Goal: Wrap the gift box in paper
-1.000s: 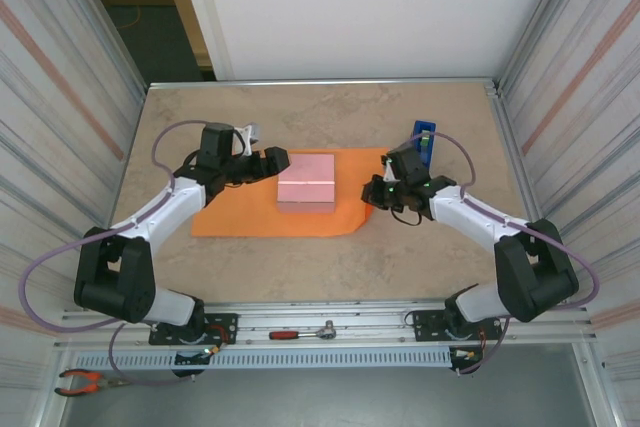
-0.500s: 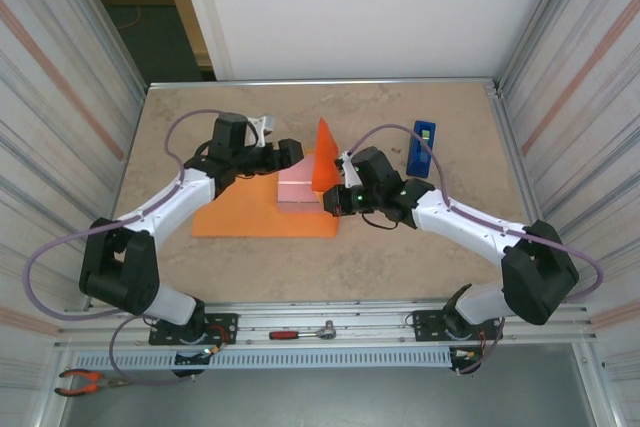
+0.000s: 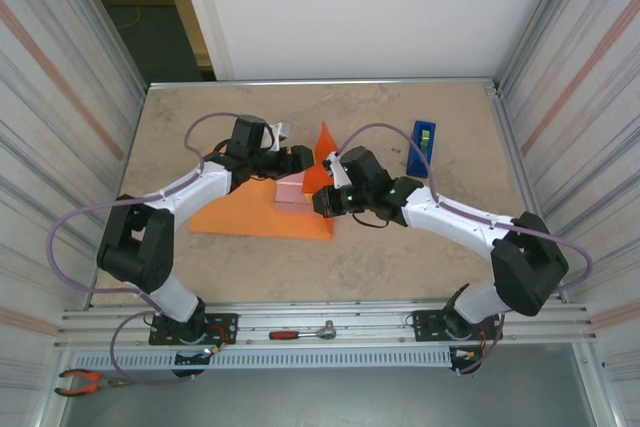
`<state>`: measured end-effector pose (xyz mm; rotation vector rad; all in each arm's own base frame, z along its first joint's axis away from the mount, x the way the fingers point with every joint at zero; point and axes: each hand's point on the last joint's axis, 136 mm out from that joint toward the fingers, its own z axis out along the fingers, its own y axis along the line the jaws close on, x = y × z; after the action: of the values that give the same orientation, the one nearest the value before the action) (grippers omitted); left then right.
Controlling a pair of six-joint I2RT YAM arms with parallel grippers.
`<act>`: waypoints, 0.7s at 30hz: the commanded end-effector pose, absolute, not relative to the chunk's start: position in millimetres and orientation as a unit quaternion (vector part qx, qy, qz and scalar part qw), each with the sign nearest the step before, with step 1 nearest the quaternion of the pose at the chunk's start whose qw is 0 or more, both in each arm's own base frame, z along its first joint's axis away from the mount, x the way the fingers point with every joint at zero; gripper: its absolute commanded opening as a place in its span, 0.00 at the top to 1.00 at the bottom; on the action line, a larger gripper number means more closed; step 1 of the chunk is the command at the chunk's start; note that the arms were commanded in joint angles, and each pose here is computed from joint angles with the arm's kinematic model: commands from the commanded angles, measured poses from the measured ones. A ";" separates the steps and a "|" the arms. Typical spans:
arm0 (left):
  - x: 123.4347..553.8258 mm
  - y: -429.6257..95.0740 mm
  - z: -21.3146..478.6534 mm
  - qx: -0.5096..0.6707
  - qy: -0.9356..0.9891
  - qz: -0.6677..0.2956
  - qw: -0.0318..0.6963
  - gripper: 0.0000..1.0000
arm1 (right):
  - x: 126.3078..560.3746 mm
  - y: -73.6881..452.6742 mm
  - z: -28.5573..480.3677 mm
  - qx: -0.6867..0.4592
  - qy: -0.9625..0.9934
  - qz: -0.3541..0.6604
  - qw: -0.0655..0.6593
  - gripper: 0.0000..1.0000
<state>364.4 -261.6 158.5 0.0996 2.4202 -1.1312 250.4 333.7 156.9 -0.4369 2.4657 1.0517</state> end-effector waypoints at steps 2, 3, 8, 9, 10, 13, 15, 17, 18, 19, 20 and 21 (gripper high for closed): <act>368.7 -263.1 173.6 0.051 0.871 -0.410 0.266 0.25 | 251.5 346.5 169.5 -0.177 0.875 0.395 0.218 1.00; 368.3 -261.3 176.1 0.053 0.870 -0.407 0.272 0.24 | 251.6 346.6 169.1 -0.177 0.875 0.394 0.218 1.00; 365.2 -262.3 178.1 0.067 0.870 -0.407 0.271 0.25 | 251.7 347.9 167.0 -0.177 0.875 0.395 0.215 1.00; 365.2 -262.9 176.4 0.068 0.870 -0.408 0.268 0.25 | 251.9 348.4 167.0 -0.178 0.875 0.396 0.215 1.00; 364.6 -264.2 175.0 0.068 0.870 -0.409 0.266 0.25 | 251.9 348.6 166.7 -0.177 0.875 0.397 0.214 1.00; 363.7 -267.7 171.1 0.070 0.869 -0.416 0.259 0.27 | 250.9 349.1 166.3 -0.178 0.875 0.397 0.214 1.00; 361.6 -271.2 169.4 0.076 0.868 -0.418 0.257 0.29 | 251.4 349.3 168.1 -0.177 0.874 0.399 0.215 1.00; 359.9 -275.1 170.0 0.083 0.866 -0.421 0.255 0.31 | 251.3 349.4 167.3 -0.178 0.874 0.399 0.214 1.00; 359.2 -276.7 170.2 0.087 0.865 -0.422 0.255 0.32 | 251.1 349.8 166.6 -0.179 0.874 0.398 0.214 1.00; 358.6 -278.1 170.1 0.088 0.865 -0.423 0.254 0.34 | 251.3 349.8 166.7 -0.179 0.874 0.399 0.214 1.00; 357.9 -279.5 169.4 0.090 0.865 -0.423 0.253 0.35 | 251.1 350.5 166.6 -0.179 0.874 0.399 0.214 1.00; 357.4 -280.5 167.3 0.091 0.866 -0.423 0.250 0.38 | 251.4 350.1 166.2 -0.179 0.874 0.399 0.213 1.00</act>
<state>359.7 -272.9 167.8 0.1894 2.3728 -1.1287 250.8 339.6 156.1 -0.4515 2.4648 1.0758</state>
